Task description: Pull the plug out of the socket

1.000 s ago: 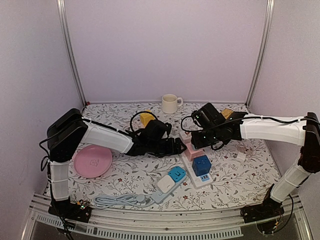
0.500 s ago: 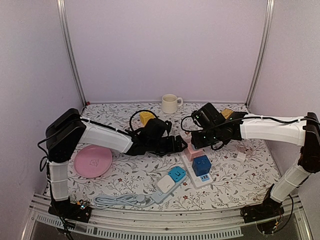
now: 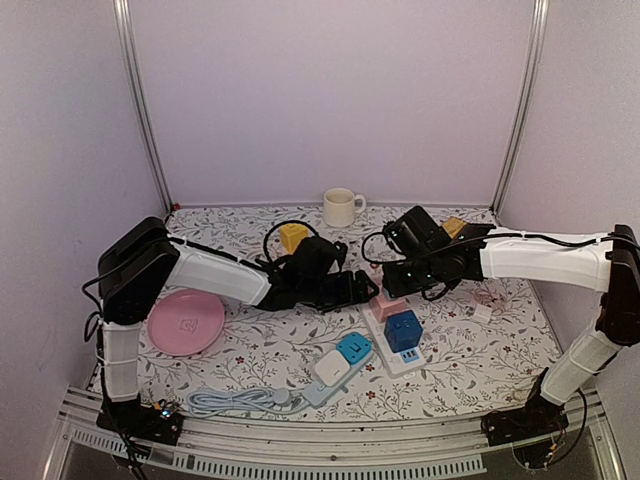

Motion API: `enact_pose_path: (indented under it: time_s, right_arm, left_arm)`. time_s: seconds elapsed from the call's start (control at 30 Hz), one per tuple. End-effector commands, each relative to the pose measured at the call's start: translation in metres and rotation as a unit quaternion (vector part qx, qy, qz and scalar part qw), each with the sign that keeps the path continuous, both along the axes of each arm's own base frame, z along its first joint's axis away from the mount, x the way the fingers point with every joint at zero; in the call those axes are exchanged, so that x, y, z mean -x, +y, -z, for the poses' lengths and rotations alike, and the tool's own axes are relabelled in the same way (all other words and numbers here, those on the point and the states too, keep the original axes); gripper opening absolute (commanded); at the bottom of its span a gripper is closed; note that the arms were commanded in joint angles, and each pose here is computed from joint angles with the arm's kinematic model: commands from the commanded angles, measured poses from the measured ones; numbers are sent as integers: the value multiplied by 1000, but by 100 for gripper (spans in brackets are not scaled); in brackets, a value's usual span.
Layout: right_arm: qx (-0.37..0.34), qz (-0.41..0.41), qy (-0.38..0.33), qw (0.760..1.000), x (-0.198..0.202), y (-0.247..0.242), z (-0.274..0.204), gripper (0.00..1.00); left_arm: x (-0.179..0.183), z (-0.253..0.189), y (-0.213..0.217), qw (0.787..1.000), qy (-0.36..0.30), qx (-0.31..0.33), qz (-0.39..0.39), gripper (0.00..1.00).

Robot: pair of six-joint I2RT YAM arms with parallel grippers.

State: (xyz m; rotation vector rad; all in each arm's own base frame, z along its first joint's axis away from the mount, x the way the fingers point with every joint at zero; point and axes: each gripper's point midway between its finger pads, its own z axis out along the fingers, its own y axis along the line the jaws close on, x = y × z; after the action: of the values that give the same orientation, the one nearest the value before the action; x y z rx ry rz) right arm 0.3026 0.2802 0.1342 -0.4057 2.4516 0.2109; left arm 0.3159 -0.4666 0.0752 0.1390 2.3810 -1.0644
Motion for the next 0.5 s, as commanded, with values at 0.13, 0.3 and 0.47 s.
enact_pose_path:
  time_s: [0.13,0.3,0.47]
  right_arm:
    - [-10,-2,-26,1000,-2,4,-34,4]
    - [-14,-6,-41,999,-8,9,-52,4]
    - [-10,-9,-45,999,-11,11,-54,4]
  left_arm:
    - [8,33,4,999,28,-39,0,83]
    - [11,49,12,997,38,-60,-2,83]
    - [13,57,16,997,42,-71,-3,83]
